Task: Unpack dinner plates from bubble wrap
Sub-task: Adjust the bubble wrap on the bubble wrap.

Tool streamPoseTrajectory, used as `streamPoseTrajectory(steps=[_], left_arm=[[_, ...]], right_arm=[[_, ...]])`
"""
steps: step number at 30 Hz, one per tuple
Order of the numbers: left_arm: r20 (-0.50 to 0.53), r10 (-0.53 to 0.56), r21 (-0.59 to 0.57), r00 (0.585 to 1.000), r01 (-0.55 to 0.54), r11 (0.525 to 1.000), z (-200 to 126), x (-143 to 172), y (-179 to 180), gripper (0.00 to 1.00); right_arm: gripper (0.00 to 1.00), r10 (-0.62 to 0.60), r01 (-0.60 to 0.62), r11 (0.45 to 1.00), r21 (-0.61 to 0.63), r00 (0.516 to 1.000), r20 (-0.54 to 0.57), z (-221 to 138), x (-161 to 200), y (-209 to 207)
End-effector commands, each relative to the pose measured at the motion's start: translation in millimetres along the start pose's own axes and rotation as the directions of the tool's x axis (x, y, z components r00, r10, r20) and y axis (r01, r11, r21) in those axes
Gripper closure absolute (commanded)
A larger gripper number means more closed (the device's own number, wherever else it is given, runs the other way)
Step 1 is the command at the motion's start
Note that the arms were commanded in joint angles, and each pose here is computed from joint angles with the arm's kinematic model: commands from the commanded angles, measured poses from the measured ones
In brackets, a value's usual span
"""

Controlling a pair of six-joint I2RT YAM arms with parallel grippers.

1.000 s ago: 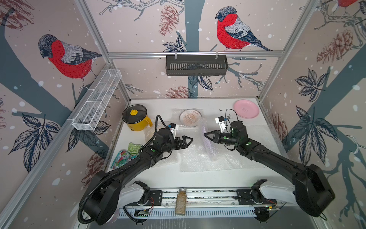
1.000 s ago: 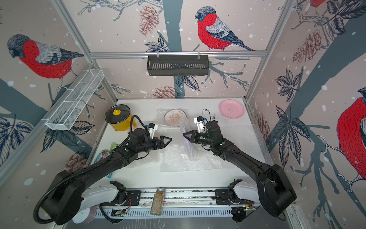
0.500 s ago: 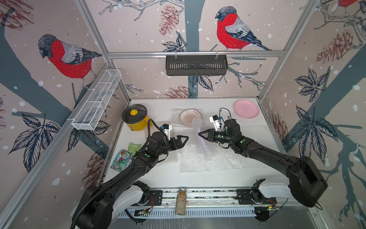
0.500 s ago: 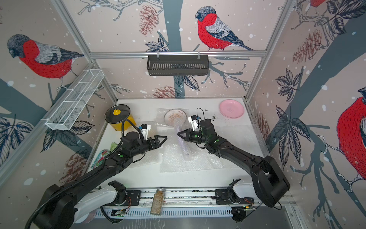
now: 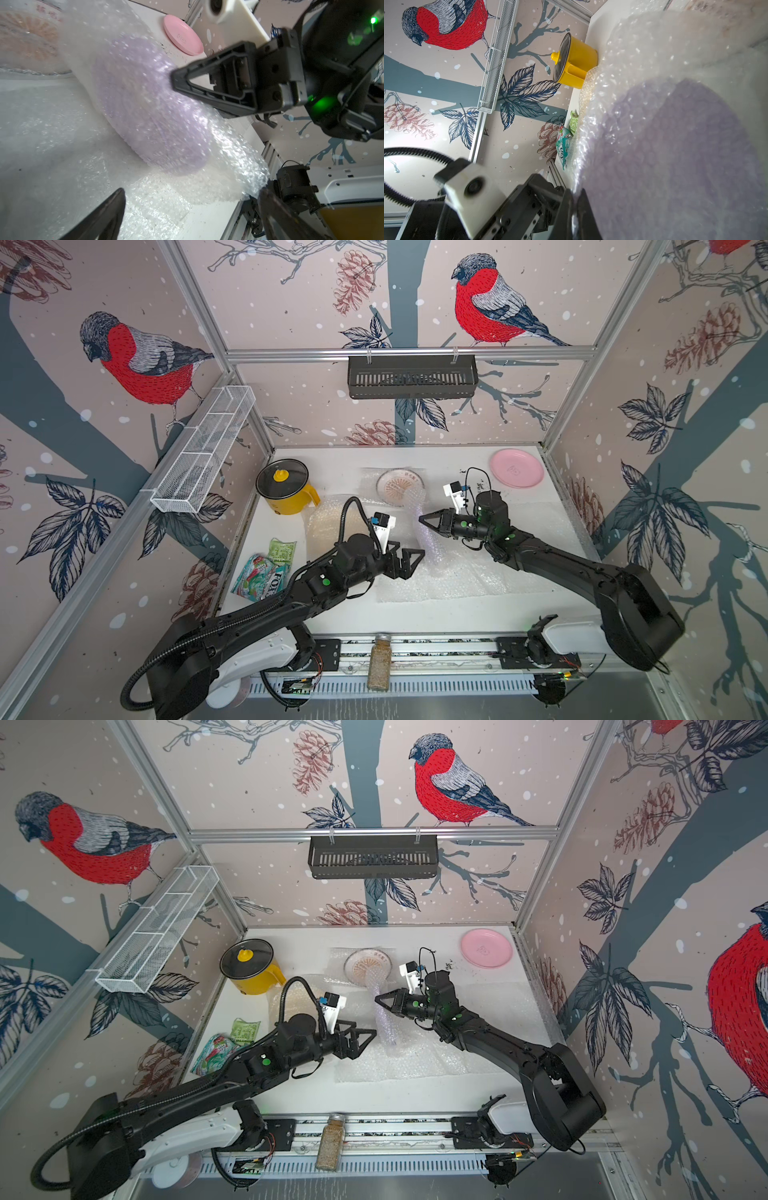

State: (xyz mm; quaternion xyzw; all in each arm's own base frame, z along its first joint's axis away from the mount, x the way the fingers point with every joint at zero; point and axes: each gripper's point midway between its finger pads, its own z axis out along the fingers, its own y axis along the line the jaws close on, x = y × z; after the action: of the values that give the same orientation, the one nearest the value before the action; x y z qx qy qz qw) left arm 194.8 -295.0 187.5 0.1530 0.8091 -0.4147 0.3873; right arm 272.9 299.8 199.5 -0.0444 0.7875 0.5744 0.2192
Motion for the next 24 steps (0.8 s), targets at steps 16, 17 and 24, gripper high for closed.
streamPoseTrajectory(steps=[16,17,24], left_arm=[[0.243,0.054,-0.379,0.968,0.044,0.924,43.3,6.8,-12.1,0.02],[0.243,0.051,-0.399,0.969,0.052,0.916,47.1,8.5,-9.2,0.02],[0.263,0.055,-0.534,0.963,0.098,0.840,58.7,15.8,12.9,0.05]], right_arm=[[0.91,0.063,-0.065,0.993,0.100,0.998,0.024,-6.8,1.5,-25.3],[0.91,0.060,-0.063,0.993,0.100,0.998,0.027,-7.4,1.4,-24.5],[0.91,0.066,-0.068,0.992,0.107,0.998,0.026,-7.9,3.6,-26.6]])
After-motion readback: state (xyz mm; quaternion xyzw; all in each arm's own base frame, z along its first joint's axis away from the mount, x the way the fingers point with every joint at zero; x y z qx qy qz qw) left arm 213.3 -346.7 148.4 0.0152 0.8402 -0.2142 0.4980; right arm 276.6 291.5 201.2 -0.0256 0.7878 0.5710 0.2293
